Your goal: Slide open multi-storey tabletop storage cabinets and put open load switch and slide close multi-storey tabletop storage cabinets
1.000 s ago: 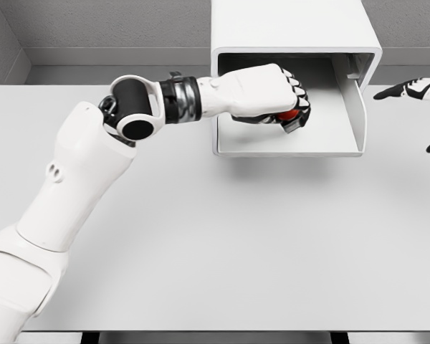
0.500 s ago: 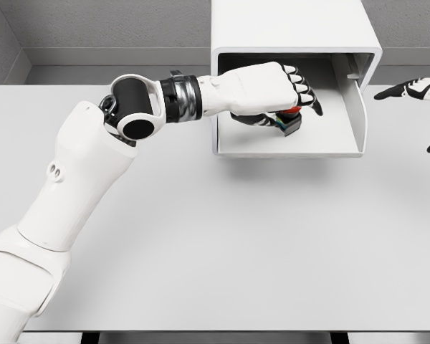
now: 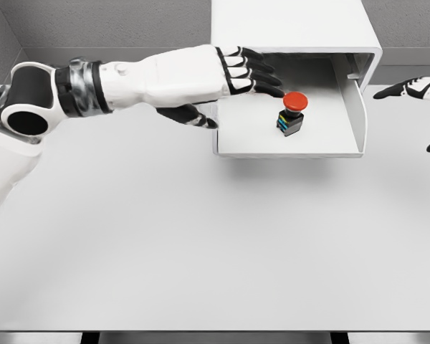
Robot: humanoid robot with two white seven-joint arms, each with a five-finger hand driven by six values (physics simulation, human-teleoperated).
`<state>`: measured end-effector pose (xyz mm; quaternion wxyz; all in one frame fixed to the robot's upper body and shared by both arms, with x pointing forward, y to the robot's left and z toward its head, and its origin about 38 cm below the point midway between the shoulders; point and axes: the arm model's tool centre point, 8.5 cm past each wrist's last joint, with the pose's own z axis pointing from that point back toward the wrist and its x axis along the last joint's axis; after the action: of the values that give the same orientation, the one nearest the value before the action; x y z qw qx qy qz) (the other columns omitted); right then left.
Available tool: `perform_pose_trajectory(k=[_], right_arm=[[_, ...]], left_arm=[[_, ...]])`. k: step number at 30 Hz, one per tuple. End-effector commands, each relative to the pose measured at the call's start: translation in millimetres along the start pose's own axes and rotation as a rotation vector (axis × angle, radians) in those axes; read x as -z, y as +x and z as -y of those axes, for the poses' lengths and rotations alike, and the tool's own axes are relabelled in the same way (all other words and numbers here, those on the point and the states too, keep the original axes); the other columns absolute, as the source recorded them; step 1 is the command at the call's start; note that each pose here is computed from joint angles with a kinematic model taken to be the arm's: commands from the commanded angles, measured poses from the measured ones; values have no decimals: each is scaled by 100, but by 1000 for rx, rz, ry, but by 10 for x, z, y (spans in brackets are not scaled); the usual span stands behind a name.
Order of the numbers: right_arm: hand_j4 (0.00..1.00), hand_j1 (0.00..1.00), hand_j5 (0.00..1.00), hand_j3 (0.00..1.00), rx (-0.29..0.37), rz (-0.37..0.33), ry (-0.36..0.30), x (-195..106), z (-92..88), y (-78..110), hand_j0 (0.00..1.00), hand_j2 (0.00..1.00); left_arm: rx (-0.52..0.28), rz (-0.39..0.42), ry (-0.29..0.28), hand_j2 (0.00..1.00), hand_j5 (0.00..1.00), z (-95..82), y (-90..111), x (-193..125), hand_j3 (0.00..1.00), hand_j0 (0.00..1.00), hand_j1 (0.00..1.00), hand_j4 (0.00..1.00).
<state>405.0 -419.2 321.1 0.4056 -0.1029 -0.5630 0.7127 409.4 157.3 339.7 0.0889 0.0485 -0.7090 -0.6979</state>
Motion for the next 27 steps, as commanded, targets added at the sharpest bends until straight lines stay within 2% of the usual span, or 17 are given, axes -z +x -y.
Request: perform_pose_trajectory(k=[1, 3, 4, 6, 11, 13, 27], right_arm=[[100, 100, 100, 100, 4, 21, -1, 53, -5, 45, 100, 100], [100, 100, 100, 100, 10, 37, 0, 115, -27, 61, 100, 100], [100, 100, 100, 100, 19, 49, 6, 178, -71, 64, 100, 100], [100, 100, 100, 100, 35, 88, 6, 346, -133, 99, 100, 100], [100, 100, 100, 100, 63, 107, 13, 458, -247, 91, 100, 100], [100, 100, 100, 100, 69, 110, 17, 472, -274, 90, 100, 100], [100, 100, 100, 100, 41, 75, -47, 274, -40, 48, 100, 100]], left_arm=[[-152, -60, 4, 100, 100, -251, 34, -936, 100, 100, 100, 100], [-211, -131, -32, 100, 100, -192, 32, -1288, 100, 100, 100, 100], [-242, -160, -51, 100, 100, -106, 22, -1402, 100, 100, 100, 100], [-278, -194, -72, 100, 100, 63, -19, -1486, 100, 100, 100, 100], [-280, -202, -79, 100, 100, 76, -21, -1513, 100, 100, 100, 100], [-297, -205, -85, 100, 100, 148, -14, -1524, 100, 100, 100, 100], [-305, -200, -82, 100, 100, 178, -12, -1504, 100, 100, 100, 100]])
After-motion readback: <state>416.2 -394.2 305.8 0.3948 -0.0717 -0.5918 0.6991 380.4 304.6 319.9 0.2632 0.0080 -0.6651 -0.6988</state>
